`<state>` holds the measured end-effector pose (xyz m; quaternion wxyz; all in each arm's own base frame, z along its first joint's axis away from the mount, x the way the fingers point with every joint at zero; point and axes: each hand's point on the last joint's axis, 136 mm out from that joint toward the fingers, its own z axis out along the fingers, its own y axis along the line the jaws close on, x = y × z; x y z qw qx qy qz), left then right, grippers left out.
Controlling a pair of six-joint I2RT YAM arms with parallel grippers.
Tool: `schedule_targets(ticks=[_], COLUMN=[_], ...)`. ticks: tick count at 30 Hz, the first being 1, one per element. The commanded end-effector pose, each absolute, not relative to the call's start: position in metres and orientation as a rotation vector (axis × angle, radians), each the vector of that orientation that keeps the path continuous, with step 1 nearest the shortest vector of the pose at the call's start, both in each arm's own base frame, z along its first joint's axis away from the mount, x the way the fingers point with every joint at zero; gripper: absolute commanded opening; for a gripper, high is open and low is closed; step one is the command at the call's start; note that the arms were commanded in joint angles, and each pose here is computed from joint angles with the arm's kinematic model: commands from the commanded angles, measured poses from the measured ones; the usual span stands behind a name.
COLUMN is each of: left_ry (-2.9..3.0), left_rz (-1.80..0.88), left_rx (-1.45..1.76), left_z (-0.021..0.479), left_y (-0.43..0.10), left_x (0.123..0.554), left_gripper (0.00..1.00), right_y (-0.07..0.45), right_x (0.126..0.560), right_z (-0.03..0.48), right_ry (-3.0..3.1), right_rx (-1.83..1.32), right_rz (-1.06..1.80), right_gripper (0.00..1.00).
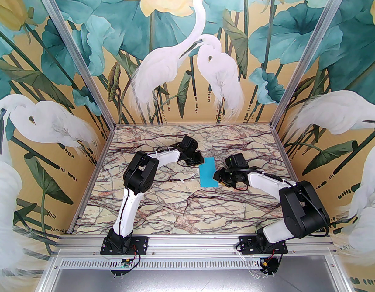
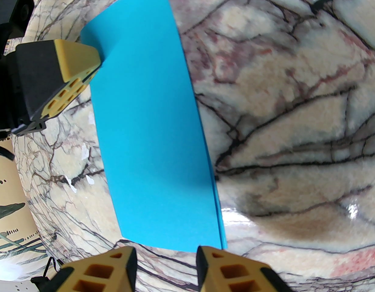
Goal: Fold a paper plane with a square sheet of paper (fold left side to right side)
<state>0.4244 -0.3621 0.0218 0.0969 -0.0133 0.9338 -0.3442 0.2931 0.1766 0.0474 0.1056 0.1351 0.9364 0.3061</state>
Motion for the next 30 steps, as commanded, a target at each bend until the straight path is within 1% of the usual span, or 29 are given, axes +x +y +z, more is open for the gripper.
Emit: schedule_targets(ticks=[1, 4, 14, 30], left_ry=[2.93, 2.934, 2.93, 2.93], left_rz=[-0.809, -0.804, -0.852, -0.864], left_rx=[-0.218, -0.233, -0.224, -0.215], left_z=[-0.024, -0.025, -0.023, -0.022], left_y=[-0.329, -0.328, -0.336, -0.338], left_x=[0.402, 0.401, 0.399, 0.398], left_gripper=[0.14, 0.14, 0.14, 0.14], right_y=[0.17, 0.166, 0.165, 0.18], right_x=[0.29, 0.285, 0.273, 0.283], right_z=[0.039, 0.033, 0.018, 0.02], right_ry=[2.775, 2.793, 2.828, 2.793], right_rx=[0.397, 0.413, 0.473, 0.483], right_rz=[0.854, 0.82, 0.836, 0.958], right_gripper=[0.4, 0.41, 0.42, 0.42])
